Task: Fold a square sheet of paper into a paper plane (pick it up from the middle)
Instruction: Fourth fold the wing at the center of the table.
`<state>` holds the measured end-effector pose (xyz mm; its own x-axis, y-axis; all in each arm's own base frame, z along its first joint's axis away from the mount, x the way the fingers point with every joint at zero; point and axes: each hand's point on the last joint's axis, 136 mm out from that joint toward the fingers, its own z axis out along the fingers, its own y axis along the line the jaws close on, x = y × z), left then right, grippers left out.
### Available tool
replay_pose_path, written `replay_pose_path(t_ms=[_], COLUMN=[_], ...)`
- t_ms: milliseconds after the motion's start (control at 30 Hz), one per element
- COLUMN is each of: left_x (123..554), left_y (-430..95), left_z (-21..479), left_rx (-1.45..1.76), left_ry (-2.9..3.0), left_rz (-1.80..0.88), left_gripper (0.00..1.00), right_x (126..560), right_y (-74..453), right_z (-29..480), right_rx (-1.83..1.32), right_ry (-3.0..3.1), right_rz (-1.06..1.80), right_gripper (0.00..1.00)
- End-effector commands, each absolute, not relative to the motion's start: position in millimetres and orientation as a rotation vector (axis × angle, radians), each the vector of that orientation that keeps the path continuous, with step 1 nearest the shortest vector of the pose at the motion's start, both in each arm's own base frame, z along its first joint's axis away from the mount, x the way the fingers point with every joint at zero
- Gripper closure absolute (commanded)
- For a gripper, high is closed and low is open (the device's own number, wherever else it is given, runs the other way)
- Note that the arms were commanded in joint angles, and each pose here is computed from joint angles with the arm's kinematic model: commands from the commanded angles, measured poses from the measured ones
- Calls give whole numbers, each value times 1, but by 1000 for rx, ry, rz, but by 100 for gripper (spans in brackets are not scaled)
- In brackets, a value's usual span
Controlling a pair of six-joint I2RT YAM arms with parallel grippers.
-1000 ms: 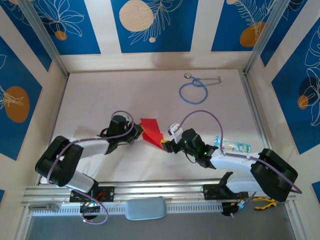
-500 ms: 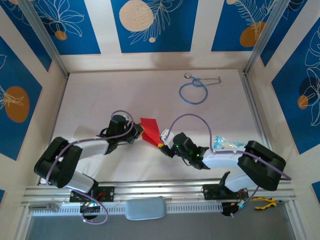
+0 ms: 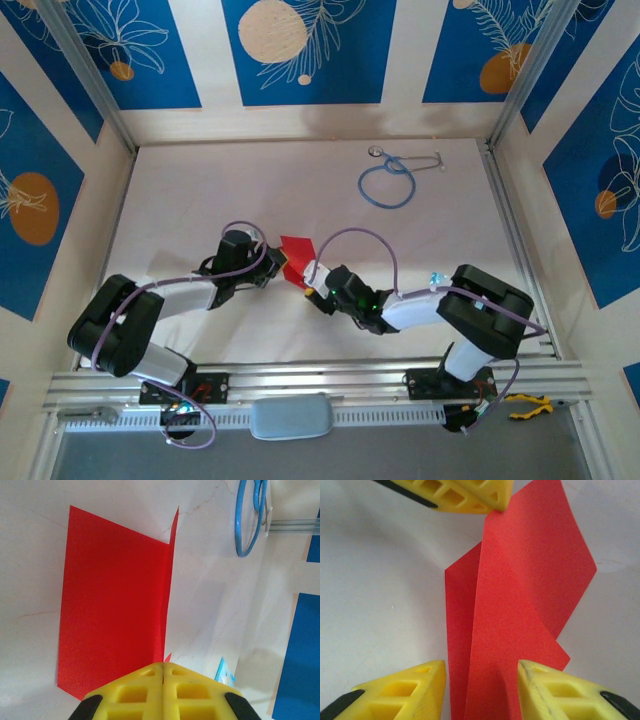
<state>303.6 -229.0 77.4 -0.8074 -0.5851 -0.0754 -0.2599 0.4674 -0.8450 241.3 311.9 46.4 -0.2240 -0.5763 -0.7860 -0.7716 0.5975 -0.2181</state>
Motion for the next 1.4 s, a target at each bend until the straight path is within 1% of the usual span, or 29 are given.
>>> replay_pose_path(t_ms=[0,100,433,600,700,733,800,867,967,1000,1100,1267,1367], left_x=[299,298,298,299,299,299,299,300,302,303,306,311,314], left_y=[-230,-229,-229,-229,-230,-230,-230,-228,-225,-224,-222,-227,-234], left_z=[79,78,82,83,83,83,83,82,82,81,80,73,71], left_rx=[-710,-716,-710,-702,-695,-693,-687,-685,-674,-673,-661,-650,-634], left_ry=[2373,2375,2369,2373,2378,2382,2391,2398,2411,2416,2434,2481,2491], left_rz=[-1278,-1272,-1269,-1266,-1262,-1258,-1247,-1229,-1205,-1196,-1181,-1196,-1233], left_gripper=[100,100,100,100,100,94,85,73,63,61,57,57,64], right_x=[252,252,252,251,250,250,250,250,248,247,245,242,240], right_y=[321,322,316,315,315,316,316,315,314,314,313,312,312], right_z=[57,54,51,50,49,50,49,48,47,47,47,46,46], right_rx=[-1046,-1049,-1038,-1034,-1036,-1034,-1035,-1031,-1022,-1021,-1014,-1008,-1012], right_ry=[1875,1881,1902,1906,1908,1907,1907,1910,1910,1911,1913,1912,1911], right_rz=[244,242,206,211,215,216,217,219,236,240,253,278,288], right_gripper=[60,61,79,86,87,89,91,92,93,93,93,93,92])
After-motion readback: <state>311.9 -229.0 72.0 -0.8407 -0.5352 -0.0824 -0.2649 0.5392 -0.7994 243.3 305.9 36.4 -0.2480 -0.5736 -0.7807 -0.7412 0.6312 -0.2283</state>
